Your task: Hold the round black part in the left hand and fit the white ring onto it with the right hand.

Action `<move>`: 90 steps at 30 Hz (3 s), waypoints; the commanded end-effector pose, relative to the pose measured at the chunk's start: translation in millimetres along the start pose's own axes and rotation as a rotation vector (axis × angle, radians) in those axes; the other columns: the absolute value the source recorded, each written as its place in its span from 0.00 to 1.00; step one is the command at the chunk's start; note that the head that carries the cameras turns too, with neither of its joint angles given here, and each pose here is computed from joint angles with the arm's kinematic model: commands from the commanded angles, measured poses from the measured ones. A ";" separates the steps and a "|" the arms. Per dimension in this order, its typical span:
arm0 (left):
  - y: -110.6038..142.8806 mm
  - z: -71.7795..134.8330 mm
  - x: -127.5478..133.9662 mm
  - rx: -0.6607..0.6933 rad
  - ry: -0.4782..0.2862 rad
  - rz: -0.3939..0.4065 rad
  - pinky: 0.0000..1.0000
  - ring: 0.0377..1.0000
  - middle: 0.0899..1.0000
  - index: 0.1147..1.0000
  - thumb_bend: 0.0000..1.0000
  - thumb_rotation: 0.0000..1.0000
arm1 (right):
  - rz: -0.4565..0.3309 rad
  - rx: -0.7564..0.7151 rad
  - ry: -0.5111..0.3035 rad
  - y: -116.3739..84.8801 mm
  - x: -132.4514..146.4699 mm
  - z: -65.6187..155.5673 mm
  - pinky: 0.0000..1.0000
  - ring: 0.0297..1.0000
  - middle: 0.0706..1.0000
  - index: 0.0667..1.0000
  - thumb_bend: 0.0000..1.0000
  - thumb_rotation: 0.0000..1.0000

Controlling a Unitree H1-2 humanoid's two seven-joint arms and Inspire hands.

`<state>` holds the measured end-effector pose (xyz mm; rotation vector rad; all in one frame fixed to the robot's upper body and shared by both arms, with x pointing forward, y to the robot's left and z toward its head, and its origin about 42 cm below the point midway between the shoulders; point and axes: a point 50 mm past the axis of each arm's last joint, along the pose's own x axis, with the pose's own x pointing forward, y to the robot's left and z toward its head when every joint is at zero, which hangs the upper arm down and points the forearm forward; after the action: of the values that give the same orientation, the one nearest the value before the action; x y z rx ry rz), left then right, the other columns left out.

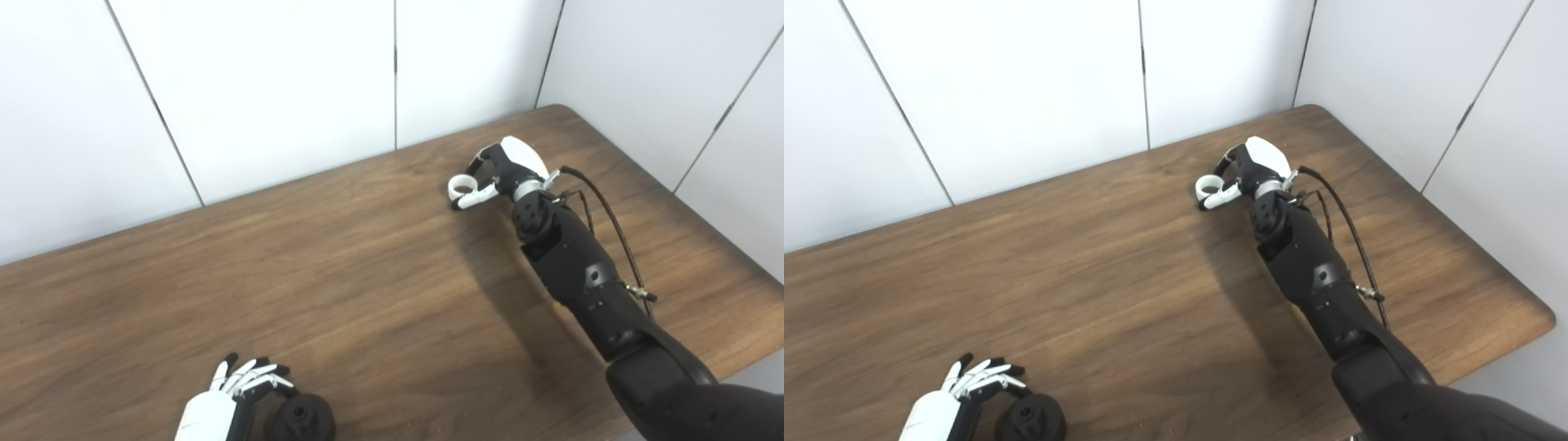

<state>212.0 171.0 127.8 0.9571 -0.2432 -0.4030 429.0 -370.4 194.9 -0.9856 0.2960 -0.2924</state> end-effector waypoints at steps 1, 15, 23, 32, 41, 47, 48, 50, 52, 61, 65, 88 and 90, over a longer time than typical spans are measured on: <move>1.4 4.5 1.3 0.011 -0.011 0.006 0.99 0.85 0.74 0.42 0.52 0.05 | -0.044 -0.016 -0.031 -22.6 1.3 4.3 1.00 0.97 0.83 0.45 0.52 0.13; -9.9 17.1 7.6 0.007 -0.005 0.011 1.00 0.87 0.74 0.42 0.52 0.05 | 0.084 -0.004 -0.326 -32.3 -55.9 54.5 0.99 0.92 0.77 0.45 0.52 0.14; -15.2 26.4 12.6 0.020 0.002 0.010 1.00 0.88 0.75 0.42 0.52 0.05 | 0.169 -0.034 -0.467 -26.1 -109.9 71.1 0.88 0.88 0.78 0.45 0.52 0.13; -15.1 32.2 17.4 0.028 0.007 0.011 1.00 0.89 0.76 0.42 0.52 0.05 | 0.295 -0.002 -0.568 -27.2 -162.3 82.8 0.94 0.89 0.79 0.44 0.52 0.13; -14.2 36.4 21.0 0.041 -0.001 0.017 1.00 0.89 0.75 0.42 0.52 0.05 | 0.402 -0.018 -0.626 -23.6 -210.8 94.3 0.89 0.90 0.82 0.45 0.52 0.13; -14.2 39.1 23.4 0.056 0.000 0.014 1.00 0.89 0.75 0.42 0.52 0.05 | 0.439 0.006 -0.660 -21.0 -230.0 103.2 0.92 0.92 0.83 0.45 0.52 0.13; -14.3 39.4 23.8 0.058 0.000 0.014 1.00 0.89 0.75 0.42 0.52 0.05 | 0.442 0.009 -0.666 -20.8 -232.6 104.5 0.92 0.92 0.83 0.44 0.52 0.13; -14.3 39.8 24.6 0.066 0.005 0.010 1.00 0.89 0.76 0.42 0.52 0.05 | 0.450 0.018 -0.679 -20.0 -237.9 107.6 0.92 0.91 0.83 0.44 0.52 0.13; -14.3 39.9 25.4 0.072 0.004 0.011 1.00 0.89 0.76 0.42 0.52 0.05 | 0.460 0.031 -0.692 -19.1 -242.5 110.4 0.91 0.91 0.82 0.44 0.52 0.13; -15.8 42.6 28.1 0.086 0.001 0.012 1.00 0.89 0.76 0.42 0.52 0.05 | 0.505 0.069 -0.716 -15.5 -252.4 114.2 0.93 0.92 0.82 0.44 0.52 0.13; -17.1 42.7 29.1 0.091 -0.006 0.014 1.00 0.89 0.75 0.42 0.52 0.05 | 0.520 0.072 -0.725 -14.0 -254.0 114.3 0.95 0.92 0.82 0.44 0.52 0.13; -19.1 43.8 31.0 0.102 -0.003 0.026 1.00 0.89 0.75 0.42 0.52 0.05 | 0.577 0.025 -0.718 5.0 -254.8 107.0 1.00 0.94 0.82 0.45 0.52 0.13; -18.9 43.9 31.1 0.101 -0.003 0.027 1.00 0.89 0.75 0.42 0.52 0.05 | 0.580 0.022 -0.716 7.1 -254.0 106.1 1.00 0.94 0.82 0.45 0.52 0.13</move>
<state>216.2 116.2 132.1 1.0372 -0.2568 -0.3858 235.0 -191.5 266.0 -0.8772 -0.0394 0.6005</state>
